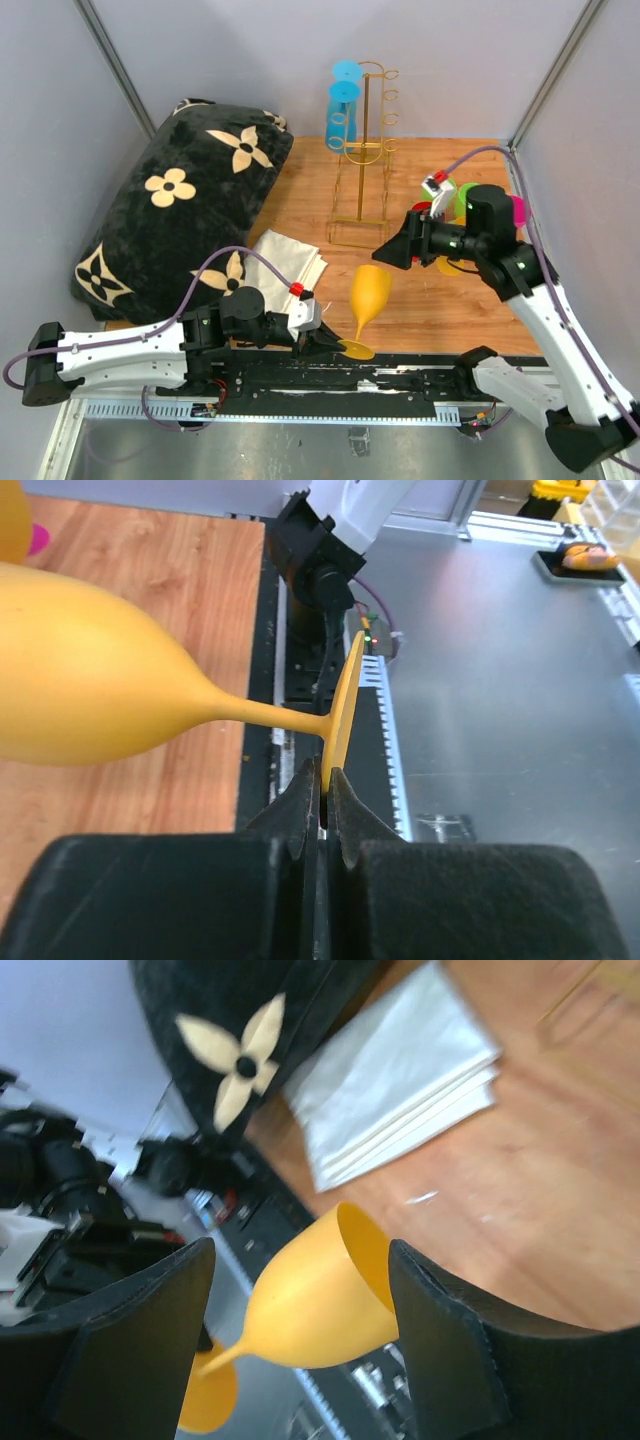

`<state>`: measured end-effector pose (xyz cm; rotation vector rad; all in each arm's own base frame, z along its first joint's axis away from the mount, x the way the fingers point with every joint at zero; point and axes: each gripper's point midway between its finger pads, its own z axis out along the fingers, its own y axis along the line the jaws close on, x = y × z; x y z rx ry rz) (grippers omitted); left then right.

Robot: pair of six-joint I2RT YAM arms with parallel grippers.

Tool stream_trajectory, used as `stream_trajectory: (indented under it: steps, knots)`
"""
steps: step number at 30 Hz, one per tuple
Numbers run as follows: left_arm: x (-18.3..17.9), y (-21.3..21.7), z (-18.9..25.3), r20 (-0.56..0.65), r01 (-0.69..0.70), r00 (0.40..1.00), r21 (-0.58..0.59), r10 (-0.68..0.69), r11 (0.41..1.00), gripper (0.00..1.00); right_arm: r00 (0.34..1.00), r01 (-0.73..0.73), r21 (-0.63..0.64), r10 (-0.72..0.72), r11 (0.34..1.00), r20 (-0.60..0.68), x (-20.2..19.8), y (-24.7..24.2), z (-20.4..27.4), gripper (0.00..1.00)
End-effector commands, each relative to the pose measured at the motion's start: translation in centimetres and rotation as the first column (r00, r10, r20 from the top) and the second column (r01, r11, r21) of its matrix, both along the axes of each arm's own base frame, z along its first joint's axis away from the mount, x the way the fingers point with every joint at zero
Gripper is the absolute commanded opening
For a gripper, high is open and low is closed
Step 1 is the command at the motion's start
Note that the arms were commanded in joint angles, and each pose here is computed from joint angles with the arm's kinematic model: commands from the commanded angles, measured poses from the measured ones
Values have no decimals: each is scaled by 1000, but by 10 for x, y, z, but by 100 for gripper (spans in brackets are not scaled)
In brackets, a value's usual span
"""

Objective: Take the wine glass off the wine glass rack
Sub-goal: Place the wine glass at the center of the board.

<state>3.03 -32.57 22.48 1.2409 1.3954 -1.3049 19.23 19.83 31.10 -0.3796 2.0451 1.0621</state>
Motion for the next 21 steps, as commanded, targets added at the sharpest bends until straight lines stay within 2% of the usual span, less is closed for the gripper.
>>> stream_trajectory:
  steps: [1,7,10,12,16,18,19,20,21]
  knots:
    - [6,4,14,237,31,972,-66,-14,997,1,932,-285,156,311,946,-187,-40,29,-8,70]
    - [0,6,18,316,95,946,-59,-72,994,0,894,-371,152,397,916,-208,-52,31,-18,68]
    - [1,6,18,324,94,943,-44,-75,995,1,869,-420,187,453,888,-198,-60,33,-13,64]
    - [7,7,17,337,60,940,-30,-47,998,1,849,-451,209,489,868,-199,-65,34,-11,60]
    - [38,10,9,373,-106,923,20,91,994,0,801,-518,240,564,821,-200,-78,33,-10,52]
    - [45,12,9,410,-130,905,24,109,991,1,776,-546,259,598,797,-201,-85,32,-9,45]
    - [46,12,11,427,-135,897,17,115,991,1,764,-559,272,614,784,-200,-88,32,-7,36]
    - [48,13,13,439,-143,890,9,124,990,1,761,-563,274,619,780,-197,-89,32,-7,31]
    - [50,13,15,446,-151,885,0,135,989,1,764,-562,270,615,782,-194,-89,31,-6,22]
